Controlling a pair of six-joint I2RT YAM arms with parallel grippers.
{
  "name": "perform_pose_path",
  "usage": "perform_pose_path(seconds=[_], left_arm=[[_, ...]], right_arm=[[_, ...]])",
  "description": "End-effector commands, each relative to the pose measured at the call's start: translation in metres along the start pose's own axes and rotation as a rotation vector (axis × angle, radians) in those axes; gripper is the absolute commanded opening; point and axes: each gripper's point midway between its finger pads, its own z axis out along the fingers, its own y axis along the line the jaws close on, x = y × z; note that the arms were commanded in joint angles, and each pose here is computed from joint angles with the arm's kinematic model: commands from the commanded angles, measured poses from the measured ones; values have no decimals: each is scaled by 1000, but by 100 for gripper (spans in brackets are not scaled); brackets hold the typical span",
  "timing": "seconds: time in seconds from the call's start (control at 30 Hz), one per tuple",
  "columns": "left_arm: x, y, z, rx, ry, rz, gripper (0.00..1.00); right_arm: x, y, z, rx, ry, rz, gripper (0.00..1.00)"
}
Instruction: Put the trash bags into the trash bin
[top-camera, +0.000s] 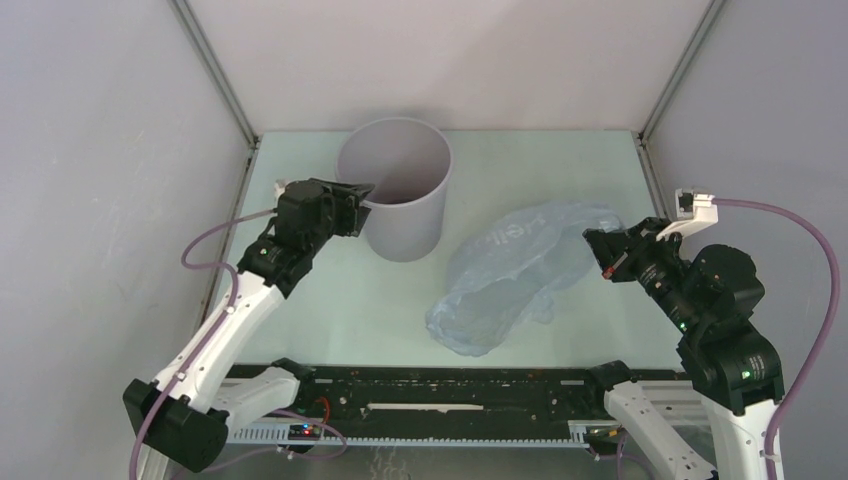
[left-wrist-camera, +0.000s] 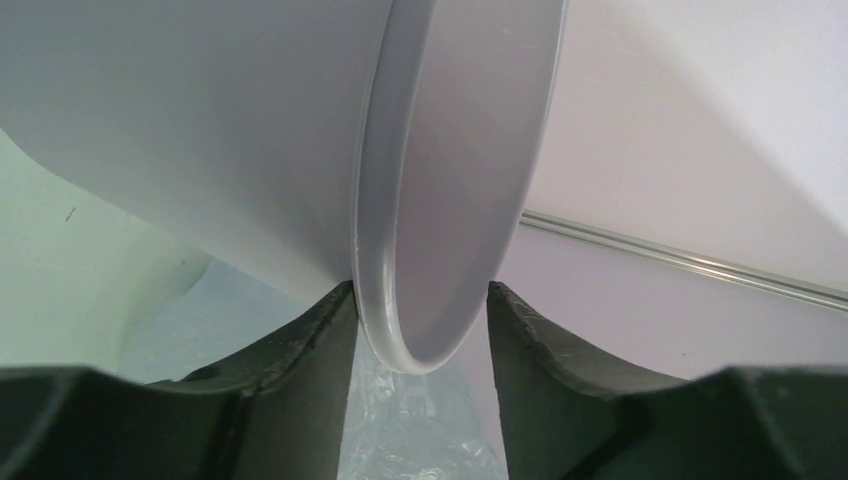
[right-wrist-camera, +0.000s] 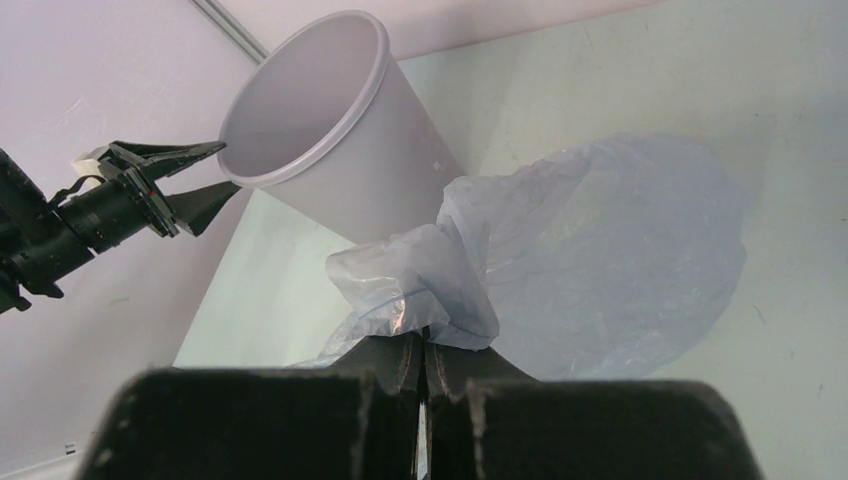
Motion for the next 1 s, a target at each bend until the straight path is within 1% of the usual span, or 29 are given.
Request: perform_pose_path(seconds=[0.0, 0.2, 0.27, 0.33, 0.4, 0.63, 0.77, 0.97], left_arm=[[-1, -25, -4, 60, 4, 1, 52], [3, -23, -2, 47, 27, 1, 36], [4, -23, -3, 52, 31, 1, 27], [4, -24, -6, 56, 34, 2, 17], [5, -23, -9, 61, 44, -6, 12], [7, -17, -30, 82, 70, -33, 6], [10, -7, -43, 85, 99, -73, 6], [18, 25, -47, 56, 142, -103, 7]], right_arm=[[-16, 4, -4, -2, -53, -10, 0], [-18, 4, -3, -2, -58, -14, 0], [-18, 4, -3, -1, -55, -13, 0], [-17, 4, -2, 0, -51, -14, 0], [-17, 4, -1, 0, -50, -15, 0], [-16, 4, -1, -3, -49, -13, 0], [-16, 5, -1, -8, -45, -6, 0], [-14, 5, 0, -5, -32, 1, 0]])
